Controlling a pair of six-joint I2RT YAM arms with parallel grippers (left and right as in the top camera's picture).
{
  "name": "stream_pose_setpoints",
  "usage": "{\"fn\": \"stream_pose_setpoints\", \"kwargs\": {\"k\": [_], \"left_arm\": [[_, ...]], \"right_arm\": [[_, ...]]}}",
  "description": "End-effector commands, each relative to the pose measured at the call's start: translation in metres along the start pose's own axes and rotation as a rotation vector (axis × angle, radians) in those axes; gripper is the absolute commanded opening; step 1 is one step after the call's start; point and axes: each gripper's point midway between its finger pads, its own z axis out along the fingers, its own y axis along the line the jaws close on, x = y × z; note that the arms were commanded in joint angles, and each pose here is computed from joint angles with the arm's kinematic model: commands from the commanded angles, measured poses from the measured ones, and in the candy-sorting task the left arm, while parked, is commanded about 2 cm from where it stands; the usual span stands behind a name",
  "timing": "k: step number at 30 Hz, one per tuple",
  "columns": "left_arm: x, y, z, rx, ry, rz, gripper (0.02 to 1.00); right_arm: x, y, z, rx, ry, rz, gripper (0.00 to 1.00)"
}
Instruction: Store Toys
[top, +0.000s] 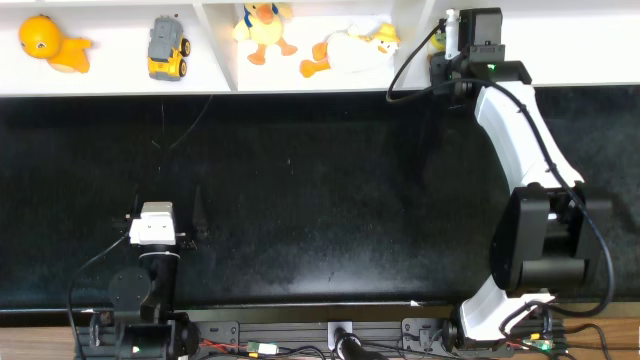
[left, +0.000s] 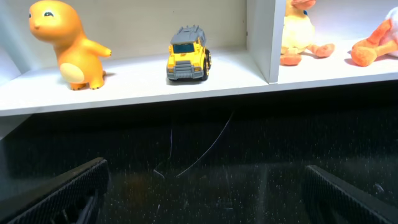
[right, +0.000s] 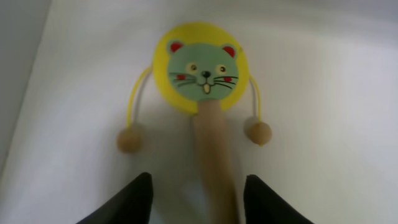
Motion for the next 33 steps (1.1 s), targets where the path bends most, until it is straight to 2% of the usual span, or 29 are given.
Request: {"fn": "stream_pose_setpoints", "kwargs": {"k": [1,8,16,19,23,27,33], "left_arm": [[-0.001,0.003,-0.001,-0.014,-0.004,0.015,0.998],[-0.001,0.003,-0.001,-0.014,-0.004,0.015,0.998],[-0.001,0.003,-0.001,-0.014,-0.004,0.015,0.998],[-0.001,0.003,-0.001,-0.014,-0.004,0.015,0.998],[-0.001,0.003,-0.001,-0.014,-0.004,0.015,0.998],[-0.001,0.003,-0.001,-0.014,-0.004,0.015,0.996],[-0.001,0.003,-0.001,-0.014,-0.004,0.015,0.998]], "right_arm": [[-0.01,0.002,-0.003,-0.019,-0.016,0.038,0.617],[0.002,-0.004,-0.026,0.015,0.027,0.038,0.825],[0.046,-0.01,-0.071,0.064,0.016,0.029,0.906],[0.067,-0.012,-0.095,0.08,-0.001,0.032,0.993],[0.095,-0.013,-0.125,0.096,-0.001,0.049,0.998],[0.119,-0.012,-0.144,0.088,0.04,0.106,0.996],[0.127,-0.011,-0.149,0.085,0.065,0.103,0.996]]}}
